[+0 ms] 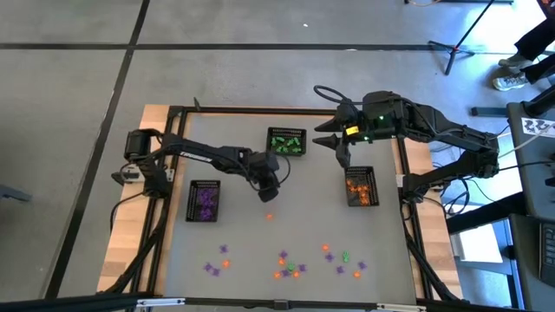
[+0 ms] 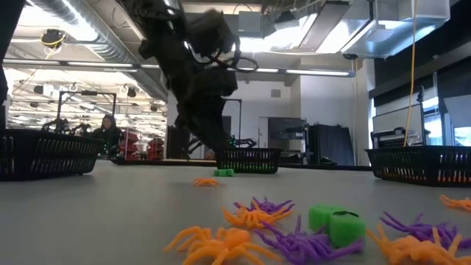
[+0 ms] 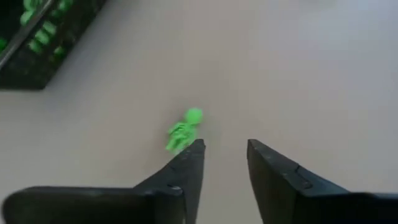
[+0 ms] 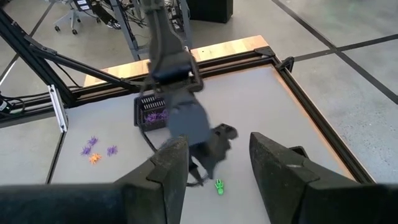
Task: Sort Halloween decoration
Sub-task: Put the top left green skeleton toy into the top bin
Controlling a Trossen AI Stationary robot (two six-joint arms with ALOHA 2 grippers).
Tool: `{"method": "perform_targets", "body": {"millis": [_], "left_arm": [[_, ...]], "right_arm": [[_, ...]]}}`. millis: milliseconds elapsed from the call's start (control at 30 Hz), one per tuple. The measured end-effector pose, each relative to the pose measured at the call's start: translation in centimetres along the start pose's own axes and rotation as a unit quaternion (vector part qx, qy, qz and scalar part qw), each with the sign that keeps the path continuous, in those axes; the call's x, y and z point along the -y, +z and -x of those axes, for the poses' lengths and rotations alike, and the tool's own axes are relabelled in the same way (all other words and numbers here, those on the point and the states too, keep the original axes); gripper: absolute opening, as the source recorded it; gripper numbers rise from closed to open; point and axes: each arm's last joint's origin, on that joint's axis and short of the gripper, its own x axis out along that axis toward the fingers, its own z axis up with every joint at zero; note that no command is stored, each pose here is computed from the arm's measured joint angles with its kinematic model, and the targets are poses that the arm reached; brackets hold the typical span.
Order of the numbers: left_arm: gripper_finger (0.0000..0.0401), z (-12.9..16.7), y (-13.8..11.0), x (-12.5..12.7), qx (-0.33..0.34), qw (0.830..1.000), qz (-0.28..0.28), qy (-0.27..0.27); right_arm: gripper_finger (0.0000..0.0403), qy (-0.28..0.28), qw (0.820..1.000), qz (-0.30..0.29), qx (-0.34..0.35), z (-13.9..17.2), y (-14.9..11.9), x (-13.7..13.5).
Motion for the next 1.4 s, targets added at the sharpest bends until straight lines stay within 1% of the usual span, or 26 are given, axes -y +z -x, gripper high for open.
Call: {"method": "perform_targets", "body": {"millis": [33, 167, 267, 400, 533, 633, 767, 1000, 1167, 1300, 1400], "left_arm": [[0.0124, -0.2, -0.1, -0.3, -0.007, 1.000, -0.001, 0.001], [0.0142, -0.5, 0.5, -1.5, 0.001, 1.000, 0.008, 0.005], [0.0145, -0.6, 0.8, -2.3, 0.003, 1.000, -0.003, 0.011], [0.0146, -0.9, 1.0, -3.2, 0.002, 1.000, -0.021, 0.002], [0.0146, -1.6, 0.9, -3.5, -0.007, 0.999, -0.052, -0.003], [0.0146, -2.4, 0.6, -3.5, -0.018, 0.998, -0.065, -0.022], [0.0146, -3.7, 0.1, -3.5, -0.035, 0.997, -0.065, -0.030], [0.0142, -5.0, -0.3, -3.5, -0.047, 0.996, -0.064, -0.032], [0.0114, -5.5, -0.9, -3.3, -0.065, 0.995, -0.068, -0.022], [0.0065, -5.6, -1.0, -3.0, -0.065, 0.995, -0.073, -0.009], [0.0020, -5.5, -1.2, -2.9, -0.073, 0.995, -0.069, -0.015]], "right_arm": [[0.0167, 0.000, 1.000, 0.000, 0.000, 0.0, 0.0, 0.0], [0.0167, 0.000, 1.000, 0.000, 0.000, 0.0, 0.0, 0.0], [0.0167, 0.000, 1.000, 0.000, -0.001, 0.0, 0.0, 0.0], [0.0167, 0.000, 1.000, 0.000, 0.000, 0.0, 0.0, 0.0], [0.0167, -0.008, 1.000, 0.000, 0.001, 0.0, 0.0, 0.1], [0.0167, -0.012, 1.000, 0.000, 0.002, 0.0, 0.0, 0.1], [0.0167, -0.012, 1.000, 0.000, 0.002, 0.0, 0.0, 0.1], [0.0167, -0.012, 1.000, -0.001, 0.001, 0.0, 0.0, 0.1], [0.0167, -0.013, 1.000, -0.003, -0.001, 0.0, 0.0, 0.1], [0.0167, -0.014, 1.000, -0.004, -0.008, 0.0, -0.2, 0.1], [0.0167, -0.014, 1.000, -0.004, -0.009, 0.0, -0.2, 0.1]]}}
